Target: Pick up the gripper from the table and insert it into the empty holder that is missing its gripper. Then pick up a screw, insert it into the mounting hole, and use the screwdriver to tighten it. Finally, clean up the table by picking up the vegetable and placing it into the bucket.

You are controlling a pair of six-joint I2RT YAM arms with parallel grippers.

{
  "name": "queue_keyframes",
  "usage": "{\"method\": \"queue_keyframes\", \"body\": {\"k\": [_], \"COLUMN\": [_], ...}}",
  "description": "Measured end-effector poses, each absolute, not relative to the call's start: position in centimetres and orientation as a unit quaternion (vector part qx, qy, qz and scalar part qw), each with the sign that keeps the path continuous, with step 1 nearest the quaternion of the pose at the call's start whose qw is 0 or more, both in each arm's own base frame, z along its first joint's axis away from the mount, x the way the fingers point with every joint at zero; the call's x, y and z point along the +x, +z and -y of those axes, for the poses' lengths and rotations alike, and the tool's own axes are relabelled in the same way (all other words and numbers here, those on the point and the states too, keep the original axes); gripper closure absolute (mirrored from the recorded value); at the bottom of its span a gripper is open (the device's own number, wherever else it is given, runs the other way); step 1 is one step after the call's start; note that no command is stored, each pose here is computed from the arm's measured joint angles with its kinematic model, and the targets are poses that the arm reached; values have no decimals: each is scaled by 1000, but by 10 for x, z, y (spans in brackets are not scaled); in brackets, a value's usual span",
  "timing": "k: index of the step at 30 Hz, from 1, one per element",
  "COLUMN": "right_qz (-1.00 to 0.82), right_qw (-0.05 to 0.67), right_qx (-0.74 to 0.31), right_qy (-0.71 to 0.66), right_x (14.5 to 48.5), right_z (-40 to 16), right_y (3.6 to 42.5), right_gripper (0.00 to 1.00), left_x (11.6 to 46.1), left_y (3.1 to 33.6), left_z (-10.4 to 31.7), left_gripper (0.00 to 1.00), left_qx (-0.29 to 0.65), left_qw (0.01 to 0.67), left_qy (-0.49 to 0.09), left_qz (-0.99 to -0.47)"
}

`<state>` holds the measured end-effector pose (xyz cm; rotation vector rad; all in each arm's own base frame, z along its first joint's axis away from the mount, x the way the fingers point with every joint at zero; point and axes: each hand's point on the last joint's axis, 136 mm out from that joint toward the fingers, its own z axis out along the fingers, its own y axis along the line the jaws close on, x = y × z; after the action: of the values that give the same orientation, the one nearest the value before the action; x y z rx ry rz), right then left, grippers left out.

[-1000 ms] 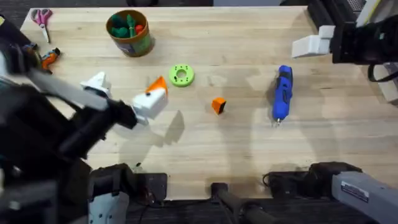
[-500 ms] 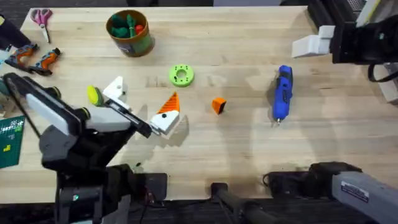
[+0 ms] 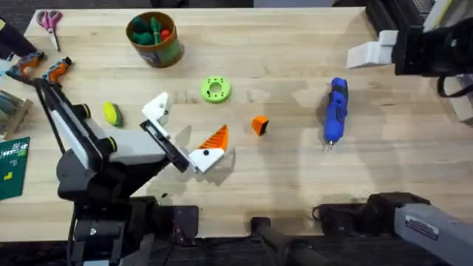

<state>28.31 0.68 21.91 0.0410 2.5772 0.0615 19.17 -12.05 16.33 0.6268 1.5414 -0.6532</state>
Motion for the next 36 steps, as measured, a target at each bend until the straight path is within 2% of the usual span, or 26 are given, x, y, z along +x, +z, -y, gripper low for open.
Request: {"method": "queue_keyframes", "body": {"k": [22, 31, 36], "right_qz": [-956, -964, -962], "right_qw": [293, 263, 267], "right_qx": [15, 15, -15], "right_qy": [23, 26, 54], "right_x": [289, 277, 279], "right_z": [-7, -8, -27], "right_y": [223, 215, 216], "right_gripper": [8, 8, 8], "left_x": [186, 186, 186], "left_y": [163, 163, 163], "left_z": [127, 127, 127], "left_gripper": [15, 15, 15], "left_qx": [285, 285, 285], "left_qw": [619, 619, 619], "left_qy": [-300, -300, -300], "left_qz": [-667, -667, -667]}}
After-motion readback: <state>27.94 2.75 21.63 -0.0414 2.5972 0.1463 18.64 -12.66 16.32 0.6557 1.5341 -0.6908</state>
